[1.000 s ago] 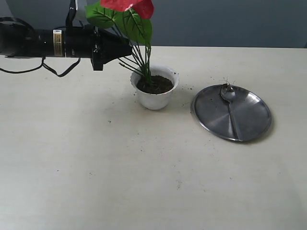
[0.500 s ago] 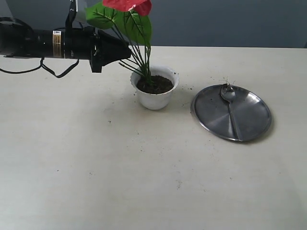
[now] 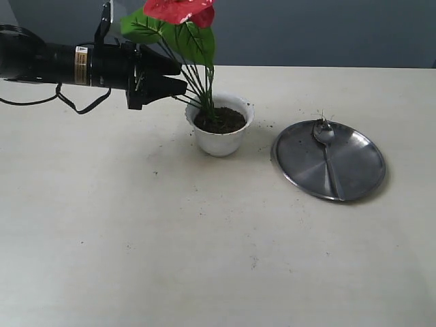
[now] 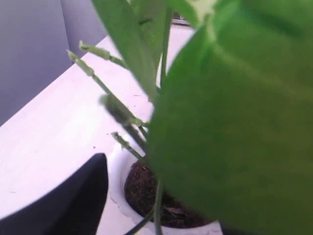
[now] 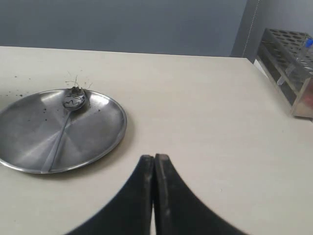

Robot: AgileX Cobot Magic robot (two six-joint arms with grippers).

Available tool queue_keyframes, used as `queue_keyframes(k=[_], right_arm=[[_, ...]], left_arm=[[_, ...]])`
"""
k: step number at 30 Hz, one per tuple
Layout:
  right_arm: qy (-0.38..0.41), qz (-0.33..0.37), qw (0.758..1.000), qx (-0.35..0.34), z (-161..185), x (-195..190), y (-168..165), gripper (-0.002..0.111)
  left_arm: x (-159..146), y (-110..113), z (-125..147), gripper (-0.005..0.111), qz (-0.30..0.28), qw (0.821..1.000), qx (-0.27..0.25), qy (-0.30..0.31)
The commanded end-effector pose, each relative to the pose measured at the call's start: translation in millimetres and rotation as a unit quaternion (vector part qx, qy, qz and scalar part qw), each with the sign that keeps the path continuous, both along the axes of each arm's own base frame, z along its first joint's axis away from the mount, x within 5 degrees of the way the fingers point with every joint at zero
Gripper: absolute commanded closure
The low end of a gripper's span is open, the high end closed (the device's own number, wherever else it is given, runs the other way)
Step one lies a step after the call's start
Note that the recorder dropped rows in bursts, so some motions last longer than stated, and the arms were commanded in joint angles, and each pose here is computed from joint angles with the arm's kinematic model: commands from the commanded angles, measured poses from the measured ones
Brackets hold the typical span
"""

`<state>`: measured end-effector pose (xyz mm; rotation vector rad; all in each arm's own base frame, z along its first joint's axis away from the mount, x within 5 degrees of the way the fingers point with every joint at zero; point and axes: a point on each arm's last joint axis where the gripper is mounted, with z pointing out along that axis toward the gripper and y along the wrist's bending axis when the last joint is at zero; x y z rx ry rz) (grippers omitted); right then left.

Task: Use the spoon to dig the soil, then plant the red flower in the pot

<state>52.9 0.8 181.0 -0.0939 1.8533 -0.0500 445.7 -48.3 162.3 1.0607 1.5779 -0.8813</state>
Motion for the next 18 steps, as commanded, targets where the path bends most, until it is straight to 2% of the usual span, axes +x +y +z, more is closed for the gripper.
queue_keyframes(k=[1,5,11,18], right_arm=[[-0.004,-0.001,1.0,-0.003,-0.5,0.2,-0.3,0.108],[-0.004,-0.001,1.0,-0.003,-0.5,0.2,-0.3,0.108],[-0.004,-0.001,1.0,-0.003,-0.5,0.2,-0.3,0.108],[-0.004,-0.001,1.0,-0.003,-0.5,0.2,-0.3,0.108]], left_arm=[[-2.2,2.0,3.0,0.048,-0.002,1.0,0.004,-0.001],[-2.2,2.0,3.0,0.049,-0.002,1.0,0.004,-0.001],[-1.0,3.6,-0.9,0.059,0.005,1.0,0.027,0.0],[-0.7,5.7,-6.5,0.059,0.008,0.998,0.061,0.003]])
